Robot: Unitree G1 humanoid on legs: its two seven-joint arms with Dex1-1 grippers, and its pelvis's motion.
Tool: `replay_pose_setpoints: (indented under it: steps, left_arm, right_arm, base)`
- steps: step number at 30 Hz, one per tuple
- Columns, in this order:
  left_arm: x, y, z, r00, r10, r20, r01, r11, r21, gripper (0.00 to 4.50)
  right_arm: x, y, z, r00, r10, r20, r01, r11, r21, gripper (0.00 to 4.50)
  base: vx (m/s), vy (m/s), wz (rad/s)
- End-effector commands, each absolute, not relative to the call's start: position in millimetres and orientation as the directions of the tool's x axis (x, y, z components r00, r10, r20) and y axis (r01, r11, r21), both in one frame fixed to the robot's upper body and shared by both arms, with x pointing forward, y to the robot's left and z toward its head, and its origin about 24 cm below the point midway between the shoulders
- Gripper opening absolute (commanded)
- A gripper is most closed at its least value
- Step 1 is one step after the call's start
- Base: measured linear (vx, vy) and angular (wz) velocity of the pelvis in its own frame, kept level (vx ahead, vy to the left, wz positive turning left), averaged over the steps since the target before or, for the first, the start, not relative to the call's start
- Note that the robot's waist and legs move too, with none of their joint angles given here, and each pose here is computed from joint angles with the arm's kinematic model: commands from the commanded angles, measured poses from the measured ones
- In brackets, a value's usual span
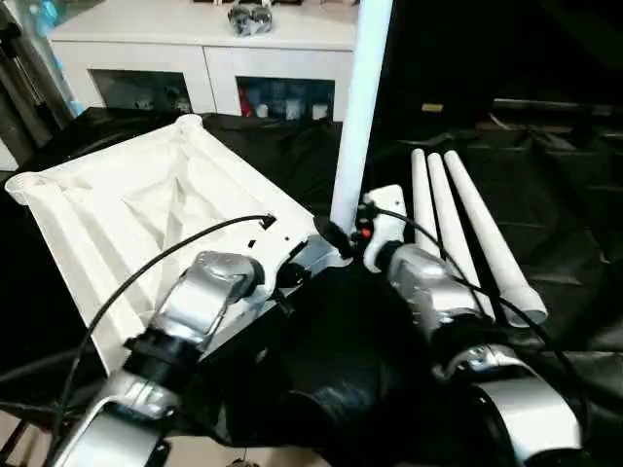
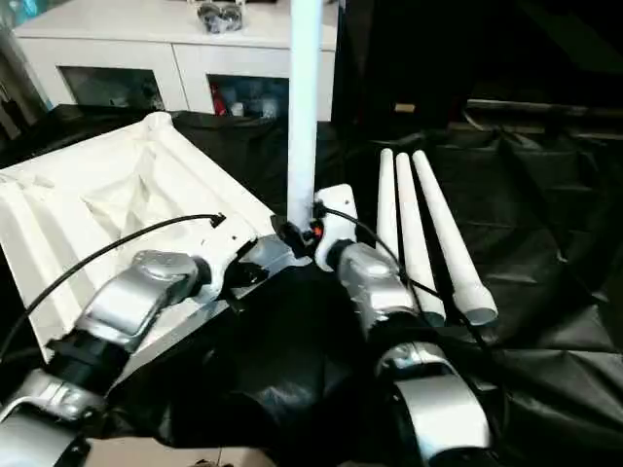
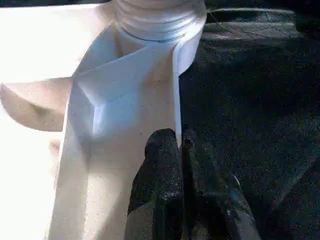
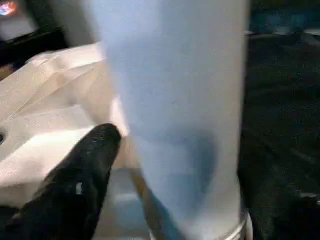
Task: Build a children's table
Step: Rotate leg to tighten
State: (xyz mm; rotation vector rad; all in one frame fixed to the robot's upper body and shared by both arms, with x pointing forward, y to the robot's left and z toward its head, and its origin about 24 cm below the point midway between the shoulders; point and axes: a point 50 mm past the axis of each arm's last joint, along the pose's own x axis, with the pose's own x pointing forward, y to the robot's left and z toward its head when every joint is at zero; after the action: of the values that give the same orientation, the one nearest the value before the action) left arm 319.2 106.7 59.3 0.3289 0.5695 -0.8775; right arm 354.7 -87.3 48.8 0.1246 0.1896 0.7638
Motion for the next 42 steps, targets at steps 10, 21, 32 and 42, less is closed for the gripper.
replay_pose_setpoints:
  steps: [10, 21, 32, 42]
  left_arm:
    - [309.9, 102.2, 75.7, 0.382, -0.763, -0.522, 0.91, 0.41, 0.068, 0.0]
    - [293.0, 117.3, 76.1, 0.203, -0.802, -0.562, 0.973, 0.228, 0.026, 0.0]
    - [292.4, 122.4, 75.8, 0.188, -0.798, -0.573, 0.977, 0.214, 0.022, 0.0]
    - [303.4, 118.3, 69.7, 0.313, -0.774, -0.55, 0.93, 0.366, 0.015, 0.0]
  right_arm:
    - [322.8, -110.6, 40.0, 0.351, 0.891, -0.286, -0.92, 0.386, 0.072, 3.88]
    - [315.4, -121.2, 38.9, 0.282, 0.889, -0.361, -0.944, 0.323, 0.059, 3.55]
    - [311.1, -118.9, 37.7, 0.247, 0.896, -0.369, -0.952, 0.295, 0.078, 2.83]
    - [318.9, -106.4, 24.6, 0.432, 0.834, -0.342, -0.862, 0.494, 0.116, 2.77]
  base:
    - [0.018, -0.001, 0.0]
    - [0.0, 0.0, 0.0]
    - [0.0, 0.0, 0.0]
    - [0.0, 0.0, 0.0]
